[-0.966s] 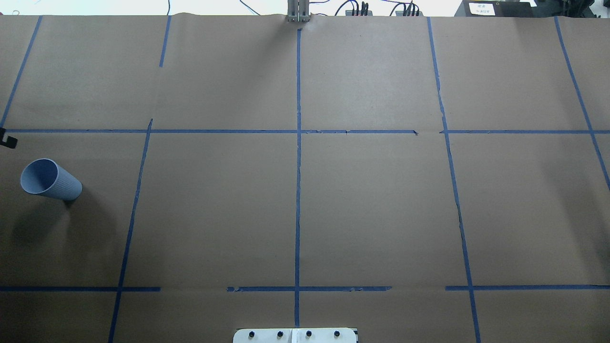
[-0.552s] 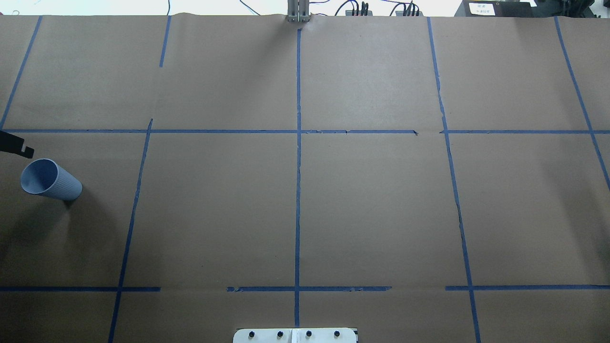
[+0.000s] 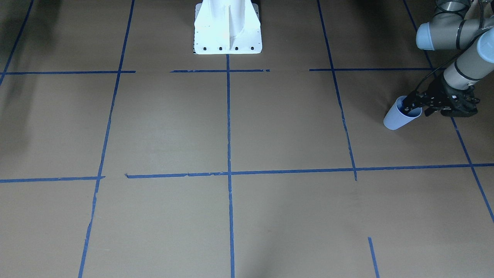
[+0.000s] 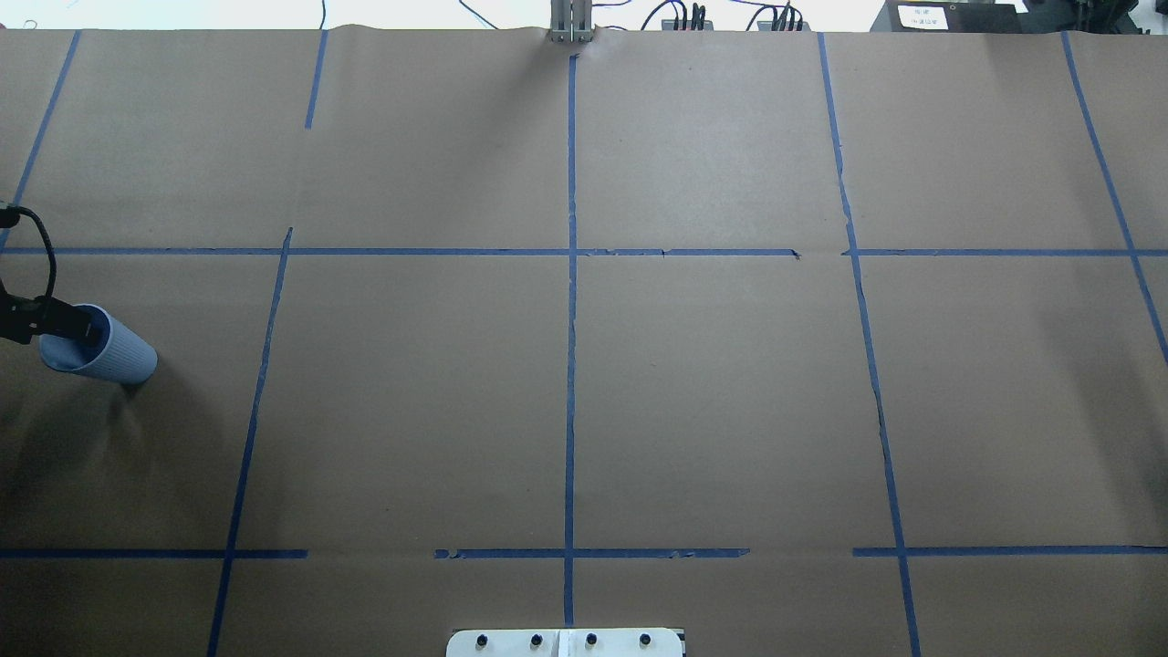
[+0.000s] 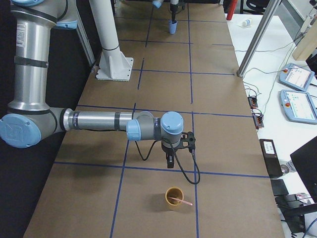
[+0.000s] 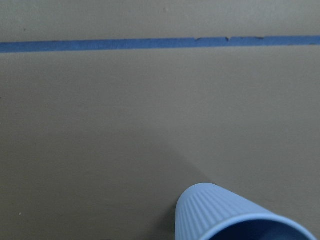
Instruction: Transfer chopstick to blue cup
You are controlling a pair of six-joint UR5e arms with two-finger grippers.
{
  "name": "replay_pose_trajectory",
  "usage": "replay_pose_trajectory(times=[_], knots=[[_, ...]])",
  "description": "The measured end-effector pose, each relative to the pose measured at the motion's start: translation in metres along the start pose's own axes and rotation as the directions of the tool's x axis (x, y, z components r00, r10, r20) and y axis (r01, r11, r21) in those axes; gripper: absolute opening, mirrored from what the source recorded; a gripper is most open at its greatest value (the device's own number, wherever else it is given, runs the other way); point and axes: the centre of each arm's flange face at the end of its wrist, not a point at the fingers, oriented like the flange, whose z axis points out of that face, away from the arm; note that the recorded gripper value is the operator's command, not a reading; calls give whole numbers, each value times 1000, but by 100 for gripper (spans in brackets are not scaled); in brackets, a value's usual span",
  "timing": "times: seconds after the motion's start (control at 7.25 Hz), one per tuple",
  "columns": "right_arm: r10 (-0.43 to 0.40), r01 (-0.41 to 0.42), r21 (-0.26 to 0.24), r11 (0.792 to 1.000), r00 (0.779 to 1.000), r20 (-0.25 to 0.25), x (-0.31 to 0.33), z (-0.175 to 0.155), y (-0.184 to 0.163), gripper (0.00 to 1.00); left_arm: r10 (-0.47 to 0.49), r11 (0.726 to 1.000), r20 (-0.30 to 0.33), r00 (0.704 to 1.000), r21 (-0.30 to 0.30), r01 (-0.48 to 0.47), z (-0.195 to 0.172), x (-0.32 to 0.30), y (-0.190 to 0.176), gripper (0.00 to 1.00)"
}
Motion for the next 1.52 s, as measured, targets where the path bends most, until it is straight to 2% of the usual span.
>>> replay_pose_trajectory(times=[0.69,0.97,1.24,1.38,1.52], knots=[[1,-1,-1,1000,1000,0,0,0,0,100,-5,1000,6,1000,3,5,3,5,-1,4],[1,-1,-1,1000,1000,0,0,0,0,100,10,1000,-16,1000,12,-10,-16,36,-10,4],[0,0,-1,1000,1000,1,0,0,0,100,-7,1000,-13,1000,-4,7,-60,130,-48,4],[-1,1,-2,1000,1000,1,0,1,0,100,-37,999,-19,999,-22,36,-71,201,-58,4],[-2,2,-3,1000,1000,0,-1,1,0,100,-73,997,-29,997,-41,72,-65,278,-51,4]])
